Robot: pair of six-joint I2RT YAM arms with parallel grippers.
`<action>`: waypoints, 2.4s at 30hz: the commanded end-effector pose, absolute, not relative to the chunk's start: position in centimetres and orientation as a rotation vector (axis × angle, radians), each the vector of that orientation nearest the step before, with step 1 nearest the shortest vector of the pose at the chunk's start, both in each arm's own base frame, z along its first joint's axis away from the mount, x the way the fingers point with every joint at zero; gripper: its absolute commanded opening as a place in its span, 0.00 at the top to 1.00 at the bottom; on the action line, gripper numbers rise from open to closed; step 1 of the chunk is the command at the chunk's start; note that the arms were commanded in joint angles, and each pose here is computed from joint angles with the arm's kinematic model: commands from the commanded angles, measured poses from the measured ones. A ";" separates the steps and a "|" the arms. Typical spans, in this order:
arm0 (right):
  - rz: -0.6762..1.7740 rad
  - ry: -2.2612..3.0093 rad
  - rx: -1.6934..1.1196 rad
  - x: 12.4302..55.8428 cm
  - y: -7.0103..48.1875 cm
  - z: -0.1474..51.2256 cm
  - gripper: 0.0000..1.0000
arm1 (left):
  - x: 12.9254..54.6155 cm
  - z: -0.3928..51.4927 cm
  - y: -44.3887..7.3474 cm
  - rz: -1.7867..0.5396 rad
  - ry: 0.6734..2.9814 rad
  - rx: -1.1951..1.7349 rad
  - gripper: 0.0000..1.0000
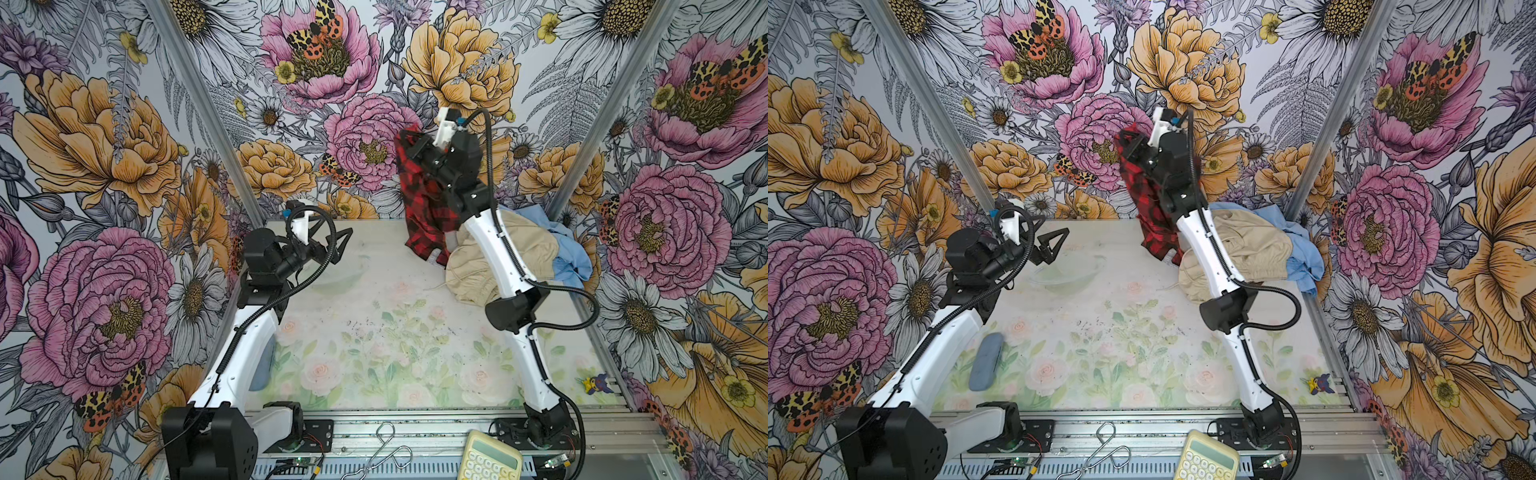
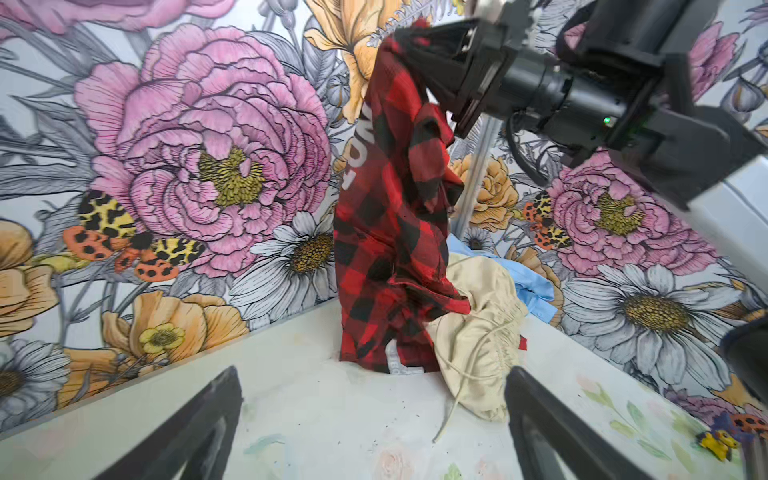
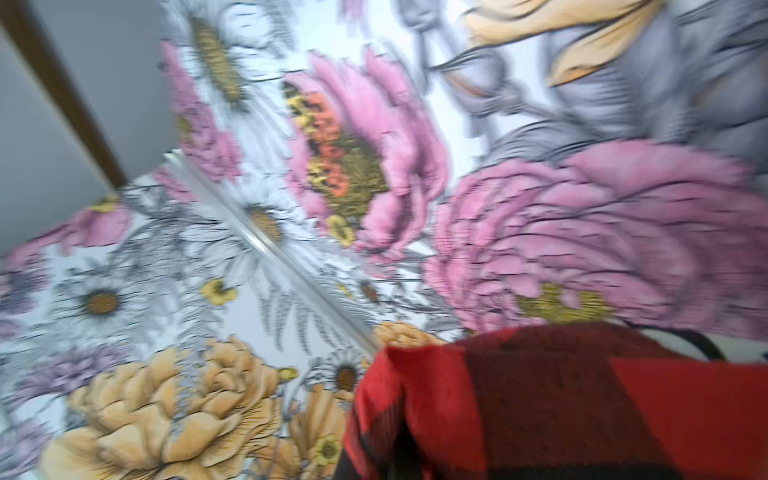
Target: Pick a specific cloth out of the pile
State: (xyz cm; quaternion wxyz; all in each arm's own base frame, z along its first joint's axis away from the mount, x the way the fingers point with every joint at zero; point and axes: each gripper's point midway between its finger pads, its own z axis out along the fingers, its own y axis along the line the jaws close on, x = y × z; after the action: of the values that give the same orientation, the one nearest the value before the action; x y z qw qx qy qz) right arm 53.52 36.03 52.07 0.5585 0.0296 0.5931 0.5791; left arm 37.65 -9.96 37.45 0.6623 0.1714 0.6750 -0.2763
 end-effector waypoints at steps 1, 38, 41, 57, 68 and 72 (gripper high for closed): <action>1.699 1.082 0.325 52.8 34.1 56.9 1.00 | 37.8 38.8 -6.2 -0.529 1.459 0.280 0.01; 0.478 2.175 0.169 33.5 11.8 18.7 0.03 | 46.9 9.0 -15.8 -0.052 2.560 0.376 0.09; 0.438 2.180 0.140 32.2 11.0 18.3 0.03 | 47.7 7.9 -16.0 -0.032 2.575 0.379 0.12; 0.437 2.192 0.145 32.0 10.4 18.4 0.03 | 55.0 41.3 -10.6 -0.235 1.867 -0.034 1.00; 0.414 2.204 0.139 32.2 10.2 17.9 0.03 | 40.7 69.1 2.3 -0.172 1.013 -0.390 1.00; 0.424 2.230 0.145 32.7 10.6 17.1 0.03 | 40.7 67.3 2.5 -0.138 1.079 -0.353 1.00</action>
State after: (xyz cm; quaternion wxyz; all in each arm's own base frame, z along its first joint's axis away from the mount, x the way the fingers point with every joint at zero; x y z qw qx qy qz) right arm 31.80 10.41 16.29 0.4126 0.0615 0.8930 0.1686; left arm 36.25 1.99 71.65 0.8684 -0.1617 0.4588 -0.0962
